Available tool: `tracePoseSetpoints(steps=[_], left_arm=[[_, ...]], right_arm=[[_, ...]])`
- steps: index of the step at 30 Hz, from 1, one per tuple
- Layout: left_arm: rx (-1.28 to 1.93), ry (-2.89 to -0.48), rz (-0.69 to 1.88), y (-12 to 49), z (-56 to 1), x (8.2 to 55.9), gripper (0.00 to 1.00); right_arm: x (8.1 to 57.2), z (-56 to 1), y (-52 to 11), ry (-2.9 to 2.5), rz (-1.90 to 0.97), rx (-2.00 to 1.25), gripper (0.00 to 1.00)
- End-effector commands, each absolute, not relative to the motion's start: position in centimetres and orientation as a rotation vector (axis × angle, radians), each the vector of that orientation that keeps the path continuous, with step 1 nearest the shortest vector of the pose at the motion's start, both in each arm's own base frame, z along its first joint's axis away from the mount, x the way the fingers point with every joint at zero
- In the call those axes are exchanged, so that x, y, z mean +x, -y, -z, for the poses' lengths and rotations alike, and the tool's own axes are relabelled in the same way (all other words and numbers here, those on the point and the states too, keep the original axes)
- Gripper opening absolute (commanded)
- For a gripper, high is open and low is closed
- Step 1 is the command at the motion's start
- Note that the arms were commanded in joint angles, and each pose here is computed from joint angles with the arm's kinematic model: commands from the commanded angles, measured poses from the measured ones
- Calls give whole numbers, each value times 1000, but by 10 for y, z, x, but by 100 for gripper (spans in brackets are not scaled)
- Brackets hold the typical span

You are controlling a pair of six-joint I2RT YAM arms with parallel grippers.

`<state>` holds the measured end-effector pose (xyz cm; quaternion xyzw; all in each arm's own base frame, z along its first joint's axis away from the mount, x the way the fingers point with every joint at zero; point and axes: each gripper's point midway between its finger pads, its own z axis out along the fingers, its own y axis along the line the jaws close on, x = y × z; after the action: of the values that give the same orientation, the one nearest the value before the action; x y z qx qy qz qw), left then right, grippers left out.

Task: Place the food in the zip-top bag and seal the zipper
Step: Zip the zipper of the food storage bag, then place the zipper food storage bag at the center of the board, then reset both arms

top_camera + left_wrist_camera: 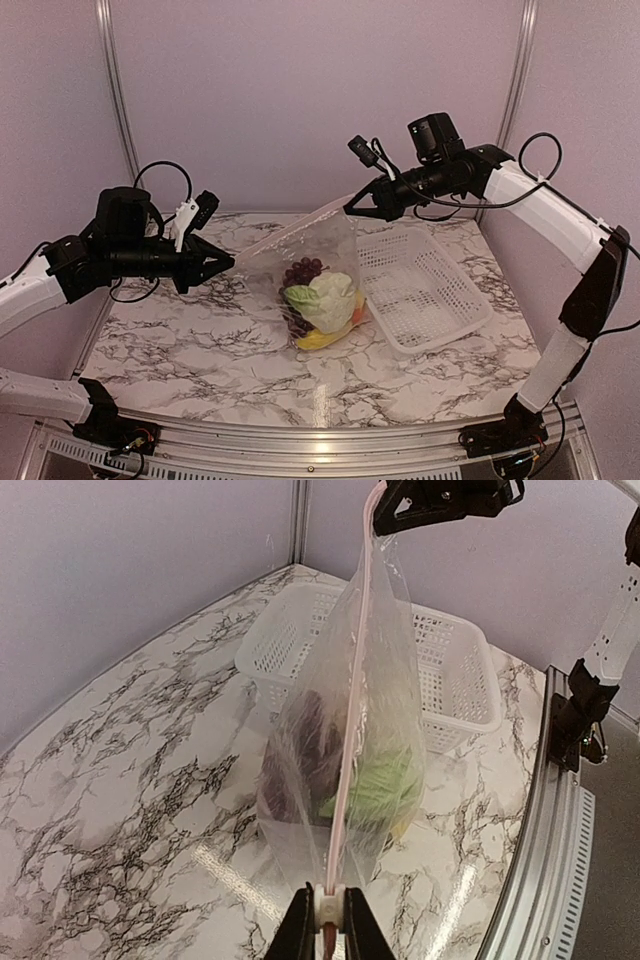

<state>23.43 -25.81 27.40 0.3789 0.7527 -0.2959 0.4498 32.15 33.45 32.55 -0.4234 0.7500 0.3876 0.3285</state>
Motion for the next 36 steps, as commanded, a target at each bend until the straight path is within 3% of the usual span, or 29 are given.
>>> tracePoseSetpoints(steps=[1,7,11,15,20,31,35,36], left_arm=[[934,-1934,677,244,-258,231,9],[927,-1929,666,245,-258,235,9],[905,-1923,690,250,-263,239,16],[845,-1912,678,251,-275,251,41],[788,-1894,654,253,-289,265,56],[564,-1852,510,233,-331,298,86],[472,-1822,483,229,-356,313,96],[449,-1820,471,227,-360,317,99]], right_arm=[[344,-353,-325,-1893,-957,-1037,0],[344,-349,-326,-1905,-969,-1039,0],[344,-348,-328,-1905,-992,-1038,0],[348,-346,-330,-1912,-999,-1023,1],[357,-342,-335,-1929,-1006,-990,21],[356,-383,-337,-1851,-1044,-957,42],[355,-416,-330,-1791,-1008,-910,53],[356,-424,-325,-1781,-977,-881,60]])
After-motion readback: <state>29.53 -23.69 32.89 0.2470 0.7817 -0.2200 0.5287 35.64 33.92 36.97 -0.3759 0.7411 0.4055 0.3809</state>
